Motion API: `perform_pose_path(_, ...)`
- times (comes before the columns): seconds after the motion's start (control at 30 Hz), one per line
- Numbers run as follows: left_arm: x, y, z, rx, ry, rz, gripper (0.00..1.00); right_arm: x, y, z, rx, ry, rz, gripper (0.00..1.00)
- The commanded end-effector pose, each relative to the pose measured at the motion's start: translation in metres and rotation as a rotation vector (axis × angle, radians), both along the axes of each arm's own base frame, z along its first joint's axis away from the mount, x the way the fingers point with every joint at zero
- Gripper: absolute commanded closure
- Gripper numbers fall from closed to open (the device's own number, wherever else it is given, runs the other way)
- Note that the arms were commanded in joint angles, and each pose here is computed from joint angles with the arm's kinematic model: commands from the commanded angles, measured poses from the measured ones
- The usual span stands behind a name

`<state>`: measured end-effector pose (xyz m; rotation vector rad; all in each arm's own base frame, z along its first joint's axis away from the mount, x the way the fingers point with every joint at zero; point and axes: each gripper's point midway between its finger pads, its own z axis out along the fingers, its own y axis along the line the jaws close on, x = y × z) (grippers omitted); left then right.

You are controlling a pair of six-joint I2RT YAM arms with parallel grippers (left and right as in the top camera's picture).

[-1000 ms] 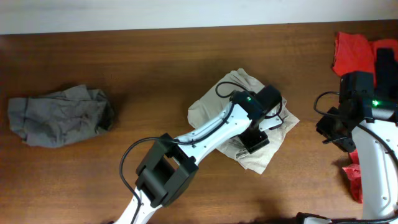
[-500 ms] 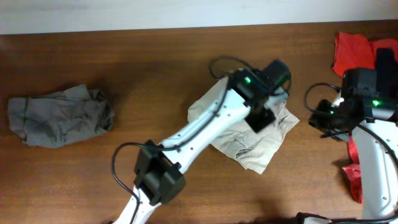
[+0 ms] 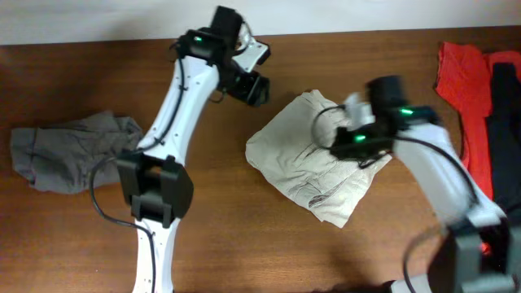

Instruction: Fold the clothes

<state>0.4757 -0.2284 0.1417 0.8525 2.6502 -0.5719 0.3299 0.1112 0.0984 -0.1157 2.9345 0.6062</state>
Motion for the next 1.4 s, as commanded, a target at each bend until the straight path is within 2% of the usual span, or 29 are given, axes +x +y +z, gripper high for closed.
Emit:
perform_pose_path(0.0,-0.018,-0.033,0.000,-0.238,0.052,-0.208,0.20,-0.012,0.013,-0.049,-0.053,0.117,0.115,0.88)
perform_pose_path(0.17,-0.027,-0.037,-0.016,-0.249,0.087,-0.270,0.20,-0.033,-0.002,-0.099,-0.162,0.307,0.079,0.94)
perform_pose_path(0.3,-0.038,-0.046,-0.027,-0.238,0.107,-0.328,0.20,-0.039,-0.022,-0.108,-0.288,0.359,-0.001,0.94)
perform_pose_path(0.43,-0.043,-0.055,-0.042,-0.222,0.121,-0.358,0.20,-0.031,-0.021,-0.087,-0.276,0.289,-0.005,0.94)
perform_pose_path(0.63,-0.049,-0.063,-0.083,-0.126,0.148,-0.401,0.20,-0.018,-0.017,-0.016,-0.226,0.056,0.004,0.93)
perform_pose_path(0.77,-0.056,-0.076,-0.099,-0.153,0.177,-0.423,0.19,-0.020,-0.016,0.023,-0.196,-0.053,-0.007,0.93)
perform_pose_path(0.93,-0.068,-0.097,-0.109,-0.222,0.215,-0.455,0.19,-0.029,-0.018,0.037,-0.192,-0.074,-0.009,0.93)
perform_pose_path(1.03,-0.077,-0.107,-0.112,-0.258,0.246,-0.470,0.30,-0.031,-0.019,0.037,-0.193,-0.061,-0.011,0.93)
perform_pose_path(1.07,-0.080,-0.110,-0.112,-0.269,0.254,-0.476,0.41,-0.032,-0.019,0.036,-0.194,-0.059,-0.011,0.94)
perform_pose_path(1.1,-0.083,-0.113,-0.113,-0.272,0.261,-0.480,0.60,-0.032,-0.019,0.036,-0.194,-0.057,-0.011,0.93)
perform_pose_path(1.17,-0.087,-0.115,-0.115,-0.272,0.274,-0.486,0.91,-0.033,-0.019,0.036,-0.195,-0.054,-0.011,0.93)
perform_pose_path(1.2,-0.089,-0.116,-0.114,-0.272,0.279,-0.488,1.00,-0.034,-0.019,0.036,-0.196,-0.052,-0.011,0.93)
perform_pose_path(1.27,-0.093,-0.119,-0.110,-0.305,0.298,-0.489,1.00,-0.034,-0.019,0.036,-0.197,-0.048,-0.010,0.94)
perform_pose_path(1.37,-0.099,-0.126,-0.092,-0.429,0.351,-0.479,1.00,-0.037,-0.021,0.035,-0.202,-0.037,-0.014,0.94)
